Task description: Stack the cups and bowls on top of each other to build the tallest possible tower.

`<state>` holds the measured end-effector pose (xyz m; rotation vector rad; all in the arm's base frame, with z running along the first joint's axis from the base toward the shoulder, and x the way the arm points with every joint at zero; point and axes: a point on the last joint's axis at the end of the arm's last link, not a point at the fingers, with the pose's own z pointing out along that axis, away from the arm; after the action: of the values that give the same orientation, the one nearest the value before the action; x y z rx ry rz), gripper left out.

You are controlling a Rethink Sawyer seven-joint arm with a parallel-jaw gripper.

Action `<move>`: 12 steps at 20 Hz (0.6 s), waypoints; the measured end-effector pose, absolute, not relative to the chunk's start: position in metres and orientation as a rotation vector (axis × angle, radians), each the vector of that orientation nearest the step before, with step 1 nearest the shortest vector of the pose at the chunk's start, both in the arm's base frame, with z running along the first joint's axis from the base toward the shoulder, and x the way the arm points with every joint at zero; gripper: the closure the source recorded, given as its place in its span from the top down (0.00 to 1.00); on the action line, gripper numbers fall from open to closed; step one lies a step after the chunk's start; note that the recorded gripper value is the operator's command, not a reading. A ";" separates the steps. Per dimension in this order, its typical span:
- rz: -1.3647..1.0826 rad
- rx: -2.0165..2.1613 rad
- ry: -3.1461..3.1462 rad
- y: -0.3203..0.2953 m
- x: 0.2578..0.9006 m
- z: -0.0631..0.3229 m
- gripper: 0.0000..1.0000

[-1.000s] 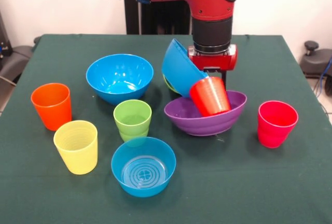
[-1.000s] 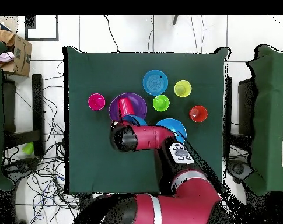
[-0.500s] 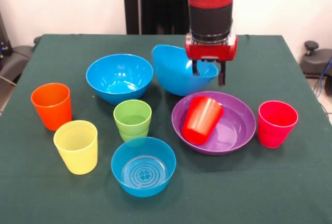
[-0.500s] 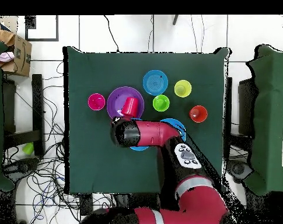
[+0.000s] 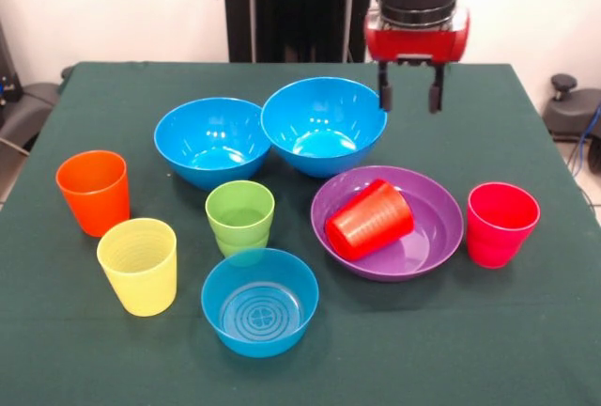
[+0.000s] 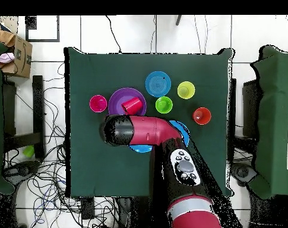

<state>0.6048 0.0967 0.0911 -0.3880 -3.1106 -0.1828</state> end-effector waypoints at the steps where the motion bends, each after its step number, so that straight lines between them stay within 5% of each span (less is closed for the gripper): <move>1: -0.186 -0.387 -3.112 0.100 0.606 0.093 1.00; 12: -0.174 -0.363 -3.159 0.117 0.632 0.092 1.00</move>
<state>0.6324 0.1170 0.0924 -0.3635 -3.1589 -0.1742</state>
